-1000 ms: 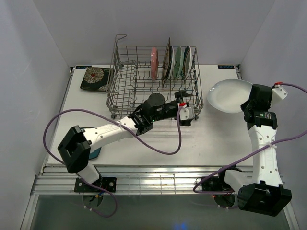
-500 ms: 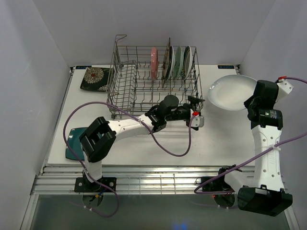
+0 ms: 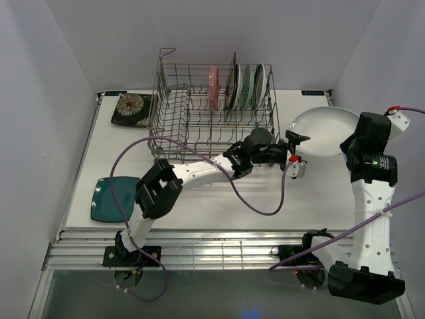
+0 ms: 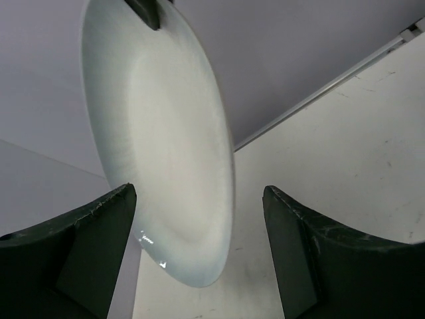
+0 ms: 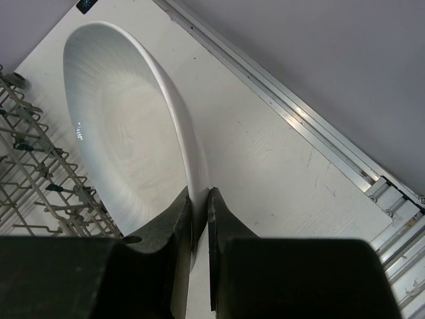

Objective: Load the plates into the dish rack
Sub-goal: Pick up the plate from the corner of the board.

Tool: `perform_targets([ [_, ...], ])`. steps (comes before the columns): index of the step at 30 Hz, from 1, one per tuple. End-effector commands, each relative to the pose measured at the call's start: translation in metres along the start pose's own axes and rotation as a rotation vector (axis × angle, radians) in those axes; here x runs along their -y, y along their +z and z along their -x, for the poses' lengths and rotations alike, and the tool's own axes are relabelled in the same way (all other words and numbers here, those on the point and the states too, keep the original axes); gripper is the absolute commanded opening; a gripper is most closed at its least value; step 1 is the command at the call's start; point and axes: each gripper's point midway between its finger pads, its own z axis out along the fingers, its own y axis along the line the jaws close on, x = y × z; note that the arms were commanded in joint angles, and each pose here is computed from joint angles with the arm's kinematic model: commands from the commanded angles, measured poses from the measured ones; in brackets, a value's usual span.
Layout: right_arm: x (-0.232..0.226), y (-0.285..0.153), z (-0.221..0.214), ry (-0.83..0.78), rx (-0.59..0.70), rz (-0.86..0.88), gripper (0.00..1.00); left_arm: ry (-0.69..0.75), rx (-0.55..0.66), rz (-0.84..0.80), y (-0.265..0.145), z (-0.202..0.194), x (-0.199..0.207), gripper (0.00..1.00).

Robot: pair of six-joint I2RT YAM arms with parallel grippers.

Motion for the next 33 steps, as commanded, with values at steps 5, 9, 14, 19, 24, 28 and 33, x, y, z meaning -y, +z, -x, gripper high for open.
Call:
perform_targets([
  [5, -0.029, -0.067, 0.106, 0.178, 0.346, 0.191, 0.08, 0.011, 0.065, -0.071, 0.022, 0.029, 0.015, 0.88],
  [9, -0.029, -0.076, 0.108, 0.174, 0.355, 0.208, 0.08, -0.003, 0.066, -0.074, 0.032, 0.030, 0.020, 0.82],
  [14, -0.029, -0.089, 0.113, 0.169, 0.371, 0.233, 0.08, -0.001, 0.042, -0.043, 0.043, 0.025, 0.017, 0.76],
  [19, -0.027, -0.102, 0.118, 0.159, 0.389, 0.251, 0.08, -0.001, 0.039, -0.003, 0.051, 0.029, 0.006, 0.57],
  [24, -0.028, -0.104, 0.117, 0.145, 0.381, 0.263, 0.08, 0.013, 0.037, 0.025, 0.056, 0.034, 0.000, 0.43],
  [28, -0.029, -0.109, 0.115, 0.137, 0.381, 0.282, 0.08, 0.024, 0.042, 0.046, 0.062, 0.042, -0.005, 0.29],
  [33, -0.029, -0.119, 0.117, 0.119, 0.382, 0.303, 0.08, 0.026, 0.048, 0.077, 0.066, 0.050, -0.014, 0.18],
])
